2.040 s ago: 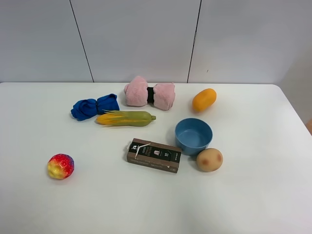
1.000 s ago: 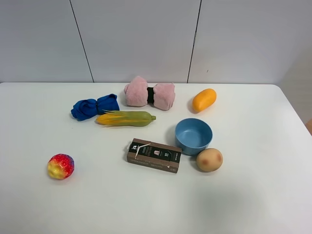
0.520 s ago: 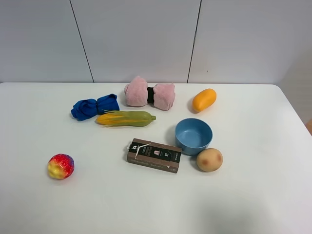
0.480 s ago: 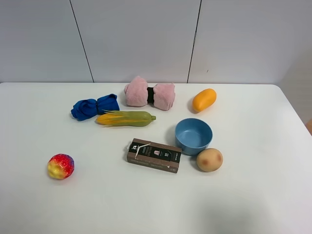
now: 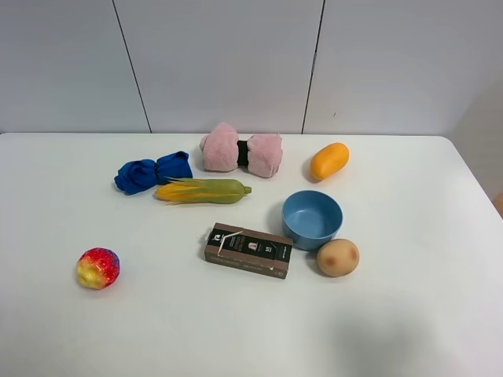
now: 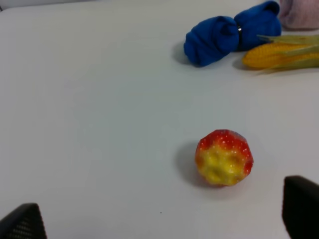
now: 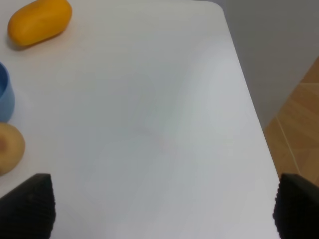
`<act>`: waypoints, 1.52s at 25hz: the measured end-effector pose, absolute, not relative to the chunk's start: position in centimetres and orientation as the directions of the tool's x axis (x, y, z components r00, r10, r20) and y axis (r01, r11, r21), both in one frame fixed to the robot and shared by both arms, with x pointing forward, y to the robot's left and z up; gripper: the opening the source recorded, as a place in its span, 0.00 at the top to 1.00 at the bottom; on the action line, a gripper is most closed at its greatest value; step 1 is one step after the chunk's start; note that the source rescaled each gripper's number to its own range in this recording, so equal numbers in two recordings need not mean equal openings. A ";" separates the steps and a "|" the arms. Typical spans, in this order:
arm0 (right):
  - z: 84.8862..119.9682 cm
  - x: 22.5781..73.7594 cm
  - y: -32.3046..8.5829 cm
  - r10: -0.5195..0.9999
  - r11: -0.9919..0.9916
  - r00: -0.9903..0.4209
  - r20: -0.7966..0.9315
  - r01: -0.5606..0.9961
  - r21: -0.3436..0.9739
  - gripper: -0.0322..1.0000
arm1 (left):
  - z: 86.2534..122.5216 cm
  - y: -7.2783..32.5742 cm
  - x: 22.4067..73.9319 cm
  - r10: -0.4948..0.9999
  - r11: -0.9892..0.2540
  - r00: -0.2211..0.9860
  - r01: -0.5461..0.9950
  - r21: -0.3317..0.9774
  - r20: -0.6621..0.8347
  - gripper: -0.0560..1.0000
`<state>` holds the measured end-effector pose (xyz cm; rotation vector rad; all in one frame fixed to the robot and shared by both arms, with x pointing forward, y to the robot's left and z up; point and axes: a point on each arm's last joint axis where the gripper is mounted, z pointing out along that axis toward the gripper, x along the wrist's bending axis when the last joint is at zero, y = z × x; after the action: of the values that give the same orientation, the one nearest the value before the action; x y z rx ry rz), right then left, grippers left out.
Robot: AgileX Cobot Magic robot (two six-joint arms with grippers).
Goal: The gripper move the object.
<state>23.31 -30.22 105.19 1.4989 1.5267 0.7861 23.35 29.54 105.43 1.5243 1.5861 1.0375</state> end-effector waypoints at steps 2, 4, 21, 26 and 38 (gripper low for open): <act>105.2 23.3 -30.2 0.990 0.082 0.067 -0.127 0.466 0.881 0.21 | 105.4 29.5 23.4 0.997 -0.011 -0.068 0.441 0.897 0.045 0.00; 105.2 23.3 -30.2 0.990 0.076 0.070 -0.122 0.465 0.882 0.21 | 105.4 29.5 23.4 0.997 -0.011 -0.068 0.441 0.897 0.045 0.00; 105.2 23.3 -30.1 0.995 -0.022 0.100 -0.027 0.459 0.888 0.21 | 105.4 29.5 23.4 0.997 -0.011 -0.068 0.441 0.897 0.045 0.00; 105.2 23.3 -30.1 0.995 -0.021 0.100 -0.028 0.459 0.888 0.21 | 105.4 29.5 23.4 0.997 -0.011 -0.068 0.441 0.897 0.045 0.00; 105.2 23.3 -30.1 0.994 -0.021 0.101 -0.029 0.459 0.888 0.21 | 105.4 29.5 23.4 0.997 -0.011 -0.068 0.441 0.897 0.045 0.00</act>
<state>23.31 -30.09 105.15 1.5943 1.4665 0.8610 23.35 29.54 105.43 1.5243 1.5861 1.0375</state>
